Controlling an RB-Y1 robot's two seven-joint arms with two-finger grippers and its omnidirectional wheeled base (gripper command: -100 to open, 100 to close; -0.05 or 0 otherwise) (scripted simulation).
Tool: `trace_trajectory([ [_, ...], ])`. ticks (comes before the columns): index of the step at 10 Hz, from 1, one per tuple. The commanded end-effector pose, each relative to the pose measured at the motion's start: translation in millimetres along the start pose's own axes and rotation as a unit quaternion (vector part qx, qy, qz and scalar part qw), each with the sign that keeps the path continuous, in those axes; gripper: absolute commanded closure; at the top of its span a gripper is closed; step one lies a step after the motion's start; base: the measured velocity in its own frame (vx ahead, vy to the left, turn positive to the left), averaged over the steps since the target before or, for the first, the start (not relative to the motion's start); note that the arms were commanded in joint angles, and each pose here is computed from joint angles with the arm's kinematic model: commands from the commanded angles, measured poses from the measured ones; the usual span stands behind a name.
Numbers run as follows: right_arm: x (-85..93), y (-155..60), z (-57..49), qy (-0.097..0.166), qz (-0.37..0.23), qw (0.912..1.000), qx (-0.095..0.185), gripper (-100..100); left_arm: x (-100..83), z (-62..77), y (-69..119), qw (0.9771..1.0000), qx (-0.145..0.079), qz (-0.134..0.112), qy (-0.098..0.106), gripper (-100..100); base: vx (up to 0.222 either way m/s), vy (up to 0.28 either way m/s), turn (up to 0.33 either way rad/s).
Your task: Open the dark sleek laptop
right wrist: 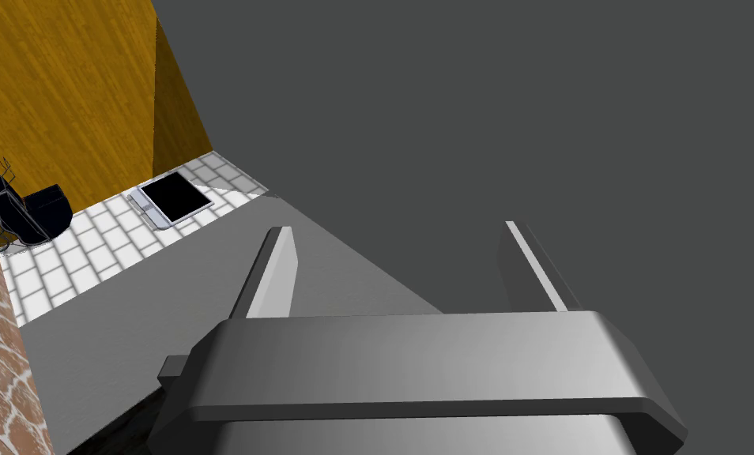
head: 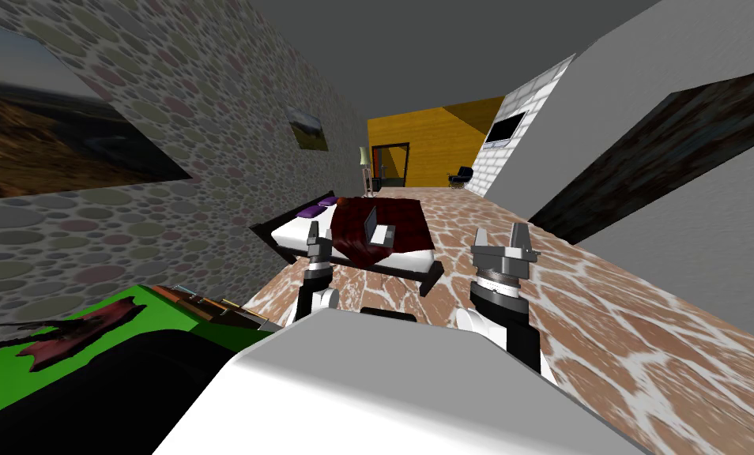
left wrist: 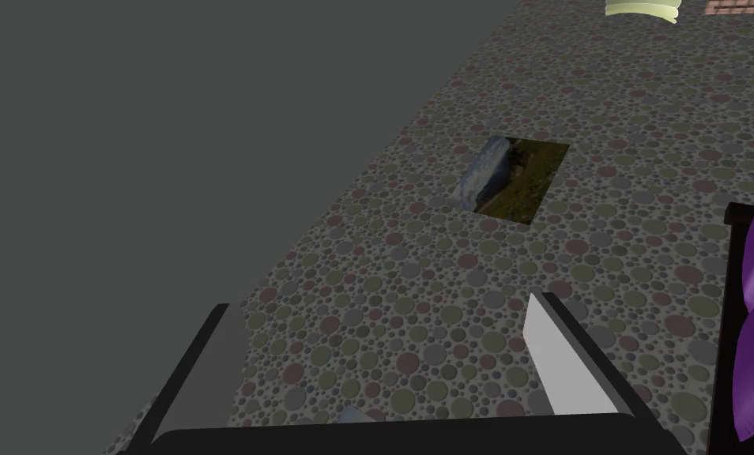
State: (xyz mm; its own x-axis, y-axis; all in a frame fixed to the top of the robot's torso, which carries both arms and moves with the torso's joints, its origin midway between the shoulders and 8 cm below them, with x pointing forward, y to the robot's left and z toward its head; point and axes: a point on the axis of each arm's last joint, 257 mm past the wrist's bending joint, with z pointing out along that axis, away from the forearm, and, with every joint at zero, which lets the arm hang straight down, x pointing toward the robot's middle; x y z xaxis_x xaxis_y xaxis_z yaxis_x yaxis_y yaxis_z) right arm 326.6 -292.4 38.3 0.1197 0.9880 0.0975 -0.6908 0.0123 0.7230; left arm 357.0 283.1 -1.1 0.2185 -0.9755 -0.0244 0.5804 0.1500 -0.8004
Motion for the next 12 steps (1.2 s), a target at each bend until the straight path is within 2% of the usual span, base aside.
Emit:
trace_trajectory([
  [1, 0.0, 0.0, 0.0, 0.0, 0.0, 1.0, 0.0, 0, 0.0, 0.0, 0.0, 1.0, 0.0, 0.0, 0.0, 0, 0.0, 0.0, 0.0],
  [9, 0.0, 0.2, 0.0, 0.0, 0.0, 1.0, 0.0, 0, 0.0, 0.1, -0.2, 1.0, 0.0, 0.0, 0.0, 0, 0.0, 0.0, 0.0],
  [10, 0.0, 0.2, 0.0, 0.0, 0.0, 1.0, 0.0, 0, 4.8, 0.9, 2.2, 0.9997, -0.004, 0.006, 0.023, -100, 0.019, -0.001, -0.015],
  [12, 0.0, -0.1, -0.1, 0.0, 0.0, 1.0, 0.0, 0, 8.4, 1.6, 4.7, 0.9991, -0.009, 0.011, 0.04, -100, 0.027, 0.004, -0.017],
])
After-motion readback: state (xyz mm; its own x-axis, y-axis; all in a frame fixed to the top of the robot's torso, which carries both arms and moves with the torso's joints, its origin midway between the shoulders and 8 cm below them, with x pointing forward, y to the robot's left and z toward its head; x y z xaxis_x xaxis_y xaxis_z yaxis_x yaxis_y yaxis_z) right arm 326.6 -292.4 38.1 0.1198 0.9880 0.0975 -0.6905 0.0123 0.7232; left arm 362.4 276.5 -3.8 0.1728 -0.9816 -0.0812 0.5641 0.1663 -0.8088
